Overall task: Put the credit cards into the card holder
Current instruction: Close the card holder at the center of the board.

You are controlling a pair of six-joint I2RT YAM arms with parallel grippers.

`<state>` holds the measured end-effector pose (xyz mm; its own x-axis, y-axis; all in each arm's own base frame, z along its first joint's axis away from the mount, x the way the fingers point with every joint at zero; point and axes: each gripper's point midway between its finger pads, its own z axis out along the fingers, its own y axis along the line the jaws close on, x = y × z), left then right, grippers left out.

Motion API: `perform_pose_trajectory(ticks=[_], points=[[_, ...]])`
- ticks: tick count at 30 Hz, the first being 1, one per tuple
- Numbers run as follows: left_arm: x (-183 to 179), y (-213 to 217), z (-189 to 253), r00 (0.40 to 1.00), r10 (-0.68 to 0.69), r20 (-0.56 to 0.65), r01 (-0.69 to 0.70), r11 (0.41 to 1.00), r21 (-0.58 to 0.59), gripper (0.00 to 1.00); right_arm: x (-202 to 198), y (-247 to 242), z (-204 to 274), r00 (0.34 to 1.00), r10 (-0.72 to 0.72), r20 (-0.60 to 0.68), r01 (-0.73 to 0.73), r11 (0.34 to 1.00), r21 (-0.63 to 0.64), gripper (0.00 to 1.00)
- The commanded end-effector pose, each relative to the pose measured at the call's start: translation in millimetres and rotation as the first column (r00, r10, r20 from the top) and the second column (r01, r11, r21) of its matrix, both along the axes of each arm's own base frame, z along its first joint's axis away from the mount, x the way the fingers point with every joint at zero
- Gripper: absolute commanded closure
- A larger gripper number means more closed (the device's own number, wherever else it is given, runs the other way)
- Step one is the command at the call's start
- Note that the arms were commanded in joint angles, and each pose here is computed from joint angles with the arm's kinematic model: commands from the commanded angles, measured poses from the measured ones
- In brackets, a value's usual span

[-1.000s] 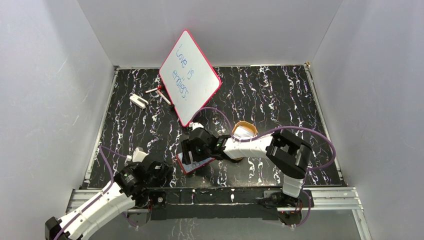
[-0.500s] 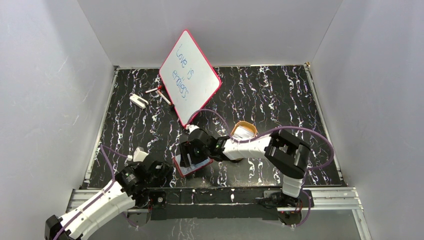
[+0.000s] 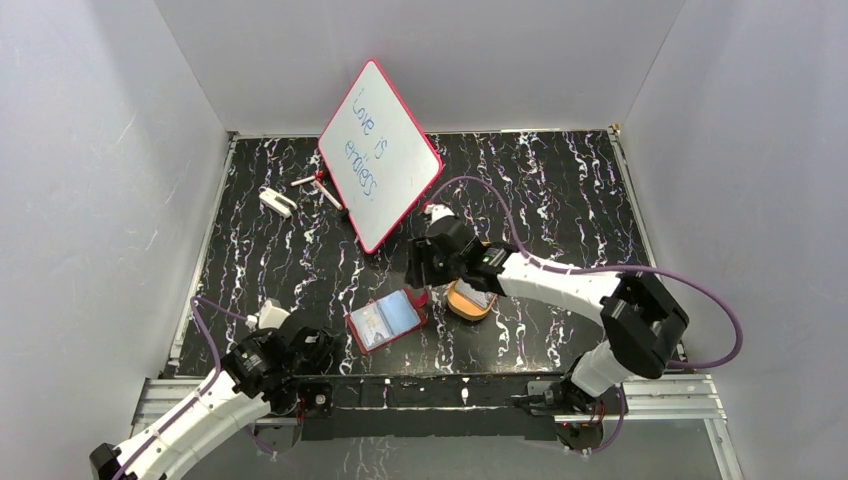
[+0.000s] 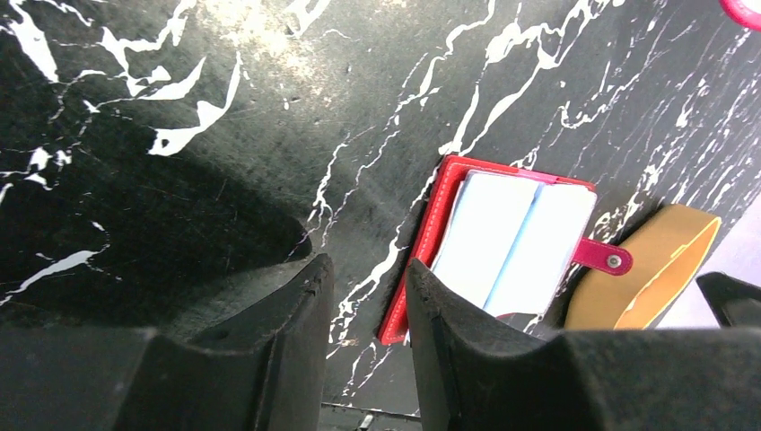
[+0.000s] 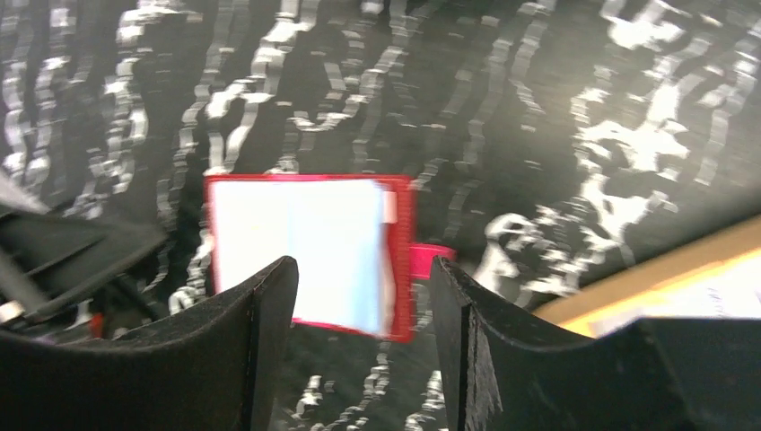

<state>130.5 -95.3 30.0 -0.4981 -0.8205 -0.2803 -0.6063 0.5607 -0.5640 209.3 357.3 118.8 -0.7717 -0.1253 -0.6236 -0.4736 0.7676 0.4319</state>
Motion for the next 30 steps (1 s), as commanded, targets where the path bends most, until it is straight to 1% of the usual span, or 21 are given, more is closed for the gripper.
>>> perform_pose_trajectory(ticks=[1,9,15,19,23,26,28,30], points=[[-2.6,6.0,3.0,1.000,0.011,-0.008,-0.010,1.000,0.024,0.65,10.7,-34.5,-27.9,1.000,0.007,-0.016,-0.009,0.992,-0.129,0.36],[-5.1,1.8,0.1,0.999,-0.008,-0.033,0.009,1.000,0.021,0.63,27.9,-30.4,-54.5,0.999,0.031,-0.044,-0.039,0.980,-0.196,0.42],[-6.8,3.4,2.4,0.999,-0.013,-0.036,0.014,1.000,0.028,0.60,23.6,-27.7,-70.8,0.994,0.059,-0.093,-0.078,0.972,-0.222,0.53],[-6.7,2.6,3.4,0.999,-0.016,-0.030,0.017,1.000,0.019,0.54,16.5,-22.6,-72.8,0.989,0.088,-0.121,-0.110,0.975,-0.193,0.65],[-6.6,-0.3,4.0,0.999,-0.028,-0.024,0.028,1.000,0.006,0.49,12.8,-17.6,-65.5,0.986,0.111,-0.126,-0.130,0.979,-0.156,0.86],[-6.5,-4.3,6.3,0.999,-0.045,-0.017,0.045,0.999,-0.010,0.43,9.1,-13.6,-50.7,0.984,0.128,-0.121,-0.141,0.984,-0.111,1.00],[-5.5,-8.3,7.7,0.998,-0.061,-0.009,0.061,0.998,-0.022,0.38,4.4,-12.8,-41.4,0.983,0.140,-0.122,-0.151,0.985,-0.082,1.00],[-4.7,-12.3,7.9,0.997,-0.076,-0.005,0.076,0.997,-0.033,0.35,-0.7,-13.5,-35.2,0.981,0.149,-0.127,-0.157,0.986,-0.061,1.00]])
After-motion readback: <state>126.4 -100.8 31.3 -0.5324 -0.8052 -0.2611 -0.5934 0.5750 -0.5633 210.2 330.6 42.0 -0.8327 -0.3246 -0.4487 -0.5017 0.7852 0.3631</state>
